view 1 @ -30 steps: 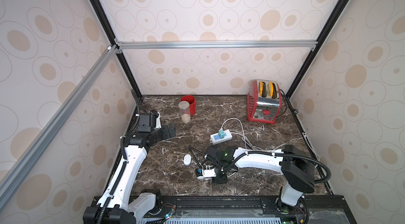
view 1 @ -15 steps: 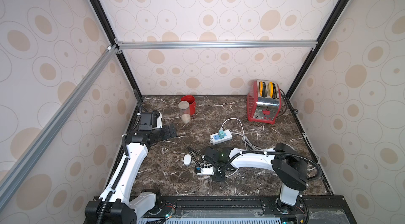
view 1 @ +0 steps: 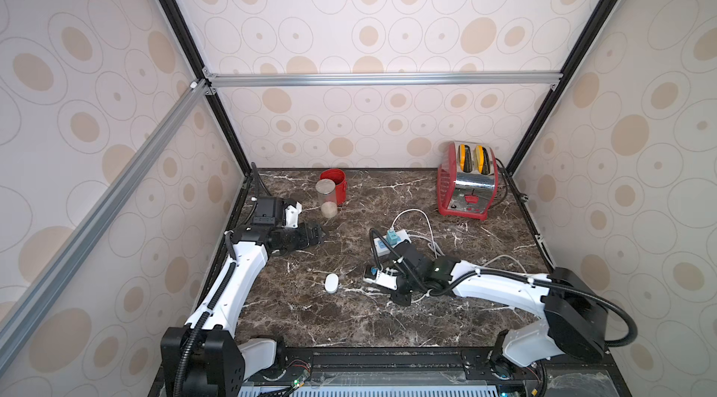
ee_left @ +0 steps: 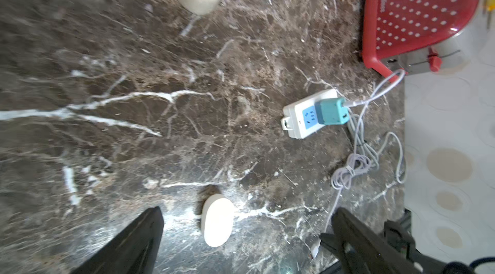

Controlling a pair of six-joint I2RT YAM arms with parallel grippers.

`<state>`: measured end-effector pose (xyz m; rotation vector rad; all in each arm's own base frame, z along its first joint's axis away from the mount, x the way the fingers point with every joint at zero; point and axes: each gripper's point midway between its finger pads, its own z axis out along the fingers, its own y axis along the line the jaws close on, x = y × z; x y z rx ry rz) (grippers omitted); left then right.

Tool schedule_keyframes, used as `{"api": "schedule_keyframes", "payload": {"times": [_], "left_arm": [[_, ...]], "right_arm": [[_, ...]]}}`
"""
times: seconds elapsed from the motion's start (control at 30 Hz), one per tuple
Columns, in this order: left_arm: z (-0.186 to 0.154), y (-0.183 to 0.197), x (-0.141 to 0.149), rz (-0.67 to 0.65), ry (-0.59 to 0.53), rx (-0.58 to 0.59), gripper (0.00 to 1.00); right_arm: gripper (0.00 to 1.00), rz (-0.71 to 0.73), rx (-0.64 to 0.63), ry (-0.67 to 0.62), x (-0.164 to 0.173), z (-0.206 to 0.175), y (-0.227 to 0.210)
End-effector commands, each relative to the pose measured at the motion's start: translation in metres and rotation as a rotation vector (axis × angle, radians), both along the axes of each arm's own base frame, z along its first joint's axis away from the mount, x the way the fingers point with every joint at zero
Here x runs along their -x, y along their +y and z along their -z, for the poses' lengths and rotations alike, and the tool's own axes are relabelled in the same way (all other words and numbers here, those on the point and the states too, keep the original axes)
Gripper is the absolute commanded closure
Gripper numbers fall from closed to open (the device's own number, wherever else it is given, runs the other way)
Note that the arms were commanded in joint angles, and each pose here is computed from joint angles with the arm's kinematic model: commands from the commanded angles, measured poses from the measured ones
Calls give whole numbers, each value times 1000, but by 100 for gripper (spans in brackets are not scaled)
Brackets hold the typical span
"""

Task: Charge the bluetooth headset
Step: Pick up the charging cable from the center of the board.

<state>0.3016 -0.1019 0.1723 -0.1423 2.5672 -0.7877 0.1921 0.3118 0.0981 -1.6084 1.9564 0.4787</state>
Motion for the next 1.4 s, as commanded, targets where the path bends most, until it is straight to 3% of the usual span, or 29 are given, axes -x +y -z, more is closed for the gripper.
{"api": "schedule_keyframes", "payload": {"times": [0.0, 0.13, 0.3, 0.43, 0.53, 1.07, 1.13, 1.23, 1.37], "left_arm": [[-16, -41, 3, 138, -39, 173, 1], [-16, -85, 12, 286, -16, 247, 1], [-16, -119, 9, 351, -1, 367, 2], [-17, -140, 15, 426, 21, 398, 5], [-8, -143, 17, 446, 59, 395, 9], [-9, -158, 30, 547, 99, 421, 56], [-9, -158, 31, 553, 100, 423, 57], [-4, -156, 36, 562, 117, 401, 49], [0, -154, 38, 569, 127, 386, 53]], "right_arm": [[100, 36, -127, -80, -17, -30, -2], [100, 80, -156, -129, -34, -46, -11], [100, 108, -209, -140, -46, -55, -5], [100, 132, -226, -148, -56, -57, 1], [100, 124, -255, -161, -59, -61, 7], [100, 130, -262, -181, -70, -61, 15], [100, 134, -255, -176, -71, -60, 16], [100, 141, -256, -173, -72, -61, 16], [100, 140, -257, -162, -71, -61, 17]]}}
